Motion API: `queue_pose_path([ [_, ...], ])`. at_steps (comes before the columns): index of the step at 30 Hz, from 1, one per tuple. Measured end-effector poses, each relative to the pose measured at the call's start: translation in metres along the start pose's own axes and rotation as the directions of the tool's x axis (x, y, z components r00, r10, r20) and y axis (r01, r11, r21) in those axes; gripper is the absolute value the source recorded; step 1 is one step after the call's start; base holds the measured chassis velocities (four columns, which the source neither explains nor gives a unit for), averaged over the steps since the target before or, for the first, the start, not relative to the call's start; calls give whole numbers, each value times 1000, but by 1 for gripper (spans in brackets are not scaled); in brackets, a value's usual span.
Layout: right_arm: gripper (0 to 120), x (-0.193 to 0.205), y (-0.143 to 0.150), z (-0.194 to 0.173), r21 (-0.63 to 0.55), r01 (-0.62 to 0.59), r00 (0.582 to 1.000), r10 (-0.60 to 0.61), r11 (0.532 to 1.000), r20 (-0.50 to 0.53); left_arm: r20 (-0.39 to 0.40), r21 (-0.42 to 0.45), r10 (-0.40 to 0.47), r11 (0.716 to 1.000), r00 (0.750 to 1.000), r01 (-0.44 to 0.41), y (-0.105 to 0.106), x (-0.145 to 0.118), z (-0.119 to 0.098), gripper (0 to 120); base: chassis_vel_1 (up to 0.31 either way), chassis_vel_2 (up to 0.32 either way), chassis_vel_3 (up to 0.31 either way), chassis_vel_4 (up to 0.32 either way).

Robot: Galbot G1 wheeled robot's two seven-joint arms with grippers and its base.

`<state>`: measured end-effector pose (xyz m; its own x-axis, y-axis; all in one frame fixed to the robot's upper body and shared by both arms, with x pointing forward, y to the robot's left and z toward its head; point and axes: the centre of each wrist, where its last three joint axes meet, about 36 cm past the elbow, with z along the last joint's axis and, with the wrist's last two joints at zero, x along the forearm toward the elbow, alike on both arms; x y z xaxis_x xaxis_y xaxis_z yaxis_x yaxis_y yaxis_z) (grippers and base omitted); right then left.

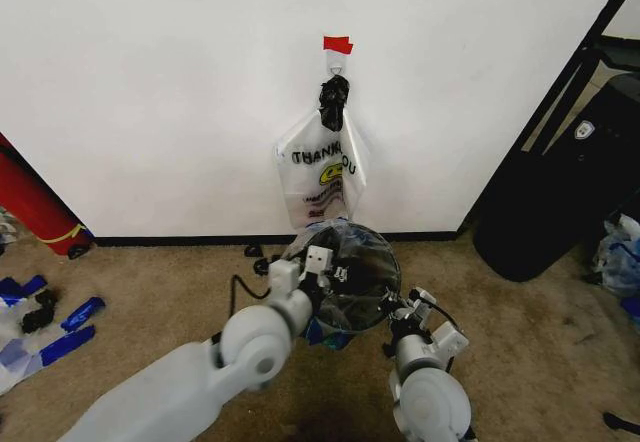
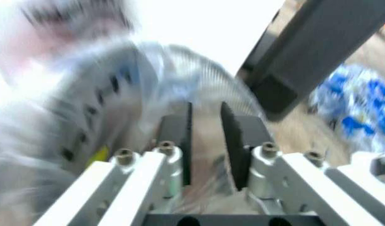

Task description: Pick up the garbage bag from the wall and place it over the trash bin.

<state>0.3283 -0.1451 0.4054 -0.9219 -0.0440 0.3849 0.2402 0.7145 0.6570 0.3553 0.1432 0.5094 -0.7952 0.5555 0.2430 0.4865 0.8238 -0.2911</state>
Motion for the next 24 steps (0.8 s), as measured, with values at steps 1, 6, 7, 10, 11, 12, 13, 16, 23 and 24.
queue_pose_path([
  [1,0,-1,1,-1,-19,-8,1000,8,1000,-11,38,4,2,1000,999,-2,2,10,-4,28,0,0,0,0],
  [6,0,-1,6,-6,-57,-24,999,23,998,-26,126,41,-11,999,992,6,6,33,-6,43,0,0,0,0],
  [7,0,-1,8,-8,-66,-33,999,31,997,-31,141,70,-19,998,990,9,6,44,-3,50,0,0,0,0],
  [10,0,-1,9,-9,-72,-44,999,41,996,-35,157,101,-37,995,987,21,6,58,5,56,0,0,0,0],
  [11,0,-1,10,-10,-80,-55,998,51,995,-41,172,117,-54,993,984,34,6,68,12,62,0,0,0,0],
  [12,0,-2,11,-11,-86,-62,997,58,994,-46,181,126,-65,991,981,43,5,75,18,67,0,0,0,0],
  [13,0,-2,12,-11,-92,-69,997,65,993,-50,189,134,-76,990,979,51,3,80,23,70,0,0,0,0],
  [16,0,-3,13,-13,-101,-82,995,76,991,-58,202,150,-88,987,975,58,0,88,33,77,0,0,0,0],
  [23,0,-7,18,-11,-104,-122,990,114,987,-79,188,192,-161,973,969,125,-23,121,100,105,0,0,0,0],
  [24,0,-7,18,-11,-104,-122,990,114,987,-79,188,192,-161,973,969,125,-23,121,100,105,0,0,0,0],
])
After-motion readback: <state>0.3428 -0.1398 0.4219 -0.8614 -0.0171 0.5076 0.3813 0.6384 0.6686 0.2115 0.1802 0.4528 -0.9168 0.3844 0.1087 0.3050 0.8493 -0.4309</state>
